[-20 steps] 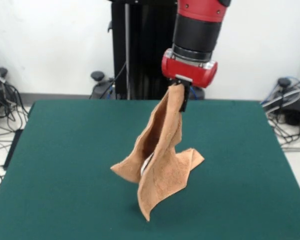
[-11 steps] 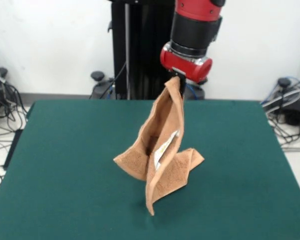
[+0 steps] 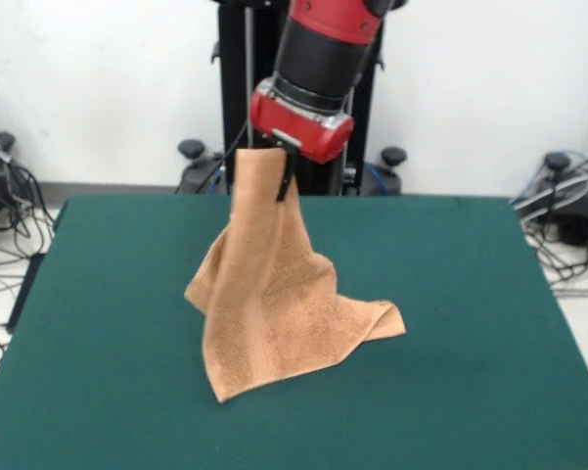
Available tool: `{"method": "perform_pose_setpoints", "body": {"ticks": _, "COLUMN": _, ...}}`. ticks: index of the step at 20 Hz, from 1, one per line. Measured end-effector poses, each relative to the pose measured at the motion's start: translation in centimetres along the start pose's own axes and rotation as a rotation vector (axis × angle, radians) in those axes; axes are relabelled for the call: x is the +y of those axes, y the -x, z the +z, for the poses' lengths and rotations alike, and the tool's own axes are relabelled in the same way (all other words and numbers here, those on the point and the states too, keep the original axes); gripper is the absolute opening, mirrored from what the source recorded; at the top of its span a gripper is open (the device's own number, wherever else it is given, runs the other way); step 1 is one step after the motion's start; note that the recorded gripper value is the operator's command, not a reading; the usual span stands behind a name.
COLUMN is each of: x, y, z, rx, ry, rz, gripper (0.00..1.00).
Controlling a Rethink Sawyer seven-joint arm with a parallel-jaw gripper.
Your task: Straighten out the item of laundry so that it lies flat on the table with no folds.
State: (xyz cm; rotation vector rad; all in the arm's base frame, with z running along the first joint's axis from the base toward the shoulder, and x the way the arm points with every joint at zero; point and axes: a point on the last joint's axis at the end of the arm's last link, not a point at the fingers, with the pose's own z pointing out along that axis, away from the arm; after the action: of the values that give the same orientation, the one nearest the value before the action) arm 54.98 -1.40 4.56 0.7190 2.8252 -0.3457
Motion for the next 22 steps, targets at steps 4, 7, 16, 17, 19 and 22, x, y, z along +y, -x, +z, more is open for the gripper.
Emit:
{"method": "perform_pose_setpoints", "body": {"ticks": 4, "x": -0.9, "y": 1.6, "z": 0.4, "rx": -0.034, "ry": -0.006, "rz": -0.040, "gripper": 0.00}}
{"method": "perform_pose_setpoints", "body": {"ticks": 7, "x": -1.6, "y": 2.6, "z": 1.1, "rx": -0.053, "ry": -0.013, "rz": -0.069, "gripper": 0.00}}
{"method": "perform_pose_setpoints", "body": {"ticks": 16, "x": -2.4, "y": 4.4, "z": 5.0, "rx": -0.116, "ry": 0.083, "rz": -0.369, "gripper": 0.00}}
{"method": "perform_pose_setpoints", "body": {"ticks": 17, "x": -2.2, "y": 4.6, "z": 5.6, "rx": -0.129, "ry": 0.114, "rz": -0.440, "gripper": 0.00}}
{"method": "perform_pose_setpoints", "body": {"ticks": 19, "x": -1.8, "y": 5.0, "z": 6.3, "rx": -0.146, "ry": 0.154, "rz": -0.528, "gripper": 0.00}}
{"method": "perform_pose_setpoints", "body": {"ticks": 22, "x": -0.9, "y": 5.5, "z": 6.7, "rx": -0.166, "ry": 0.202, "rz": -0.626, "gripper": 0.00}}
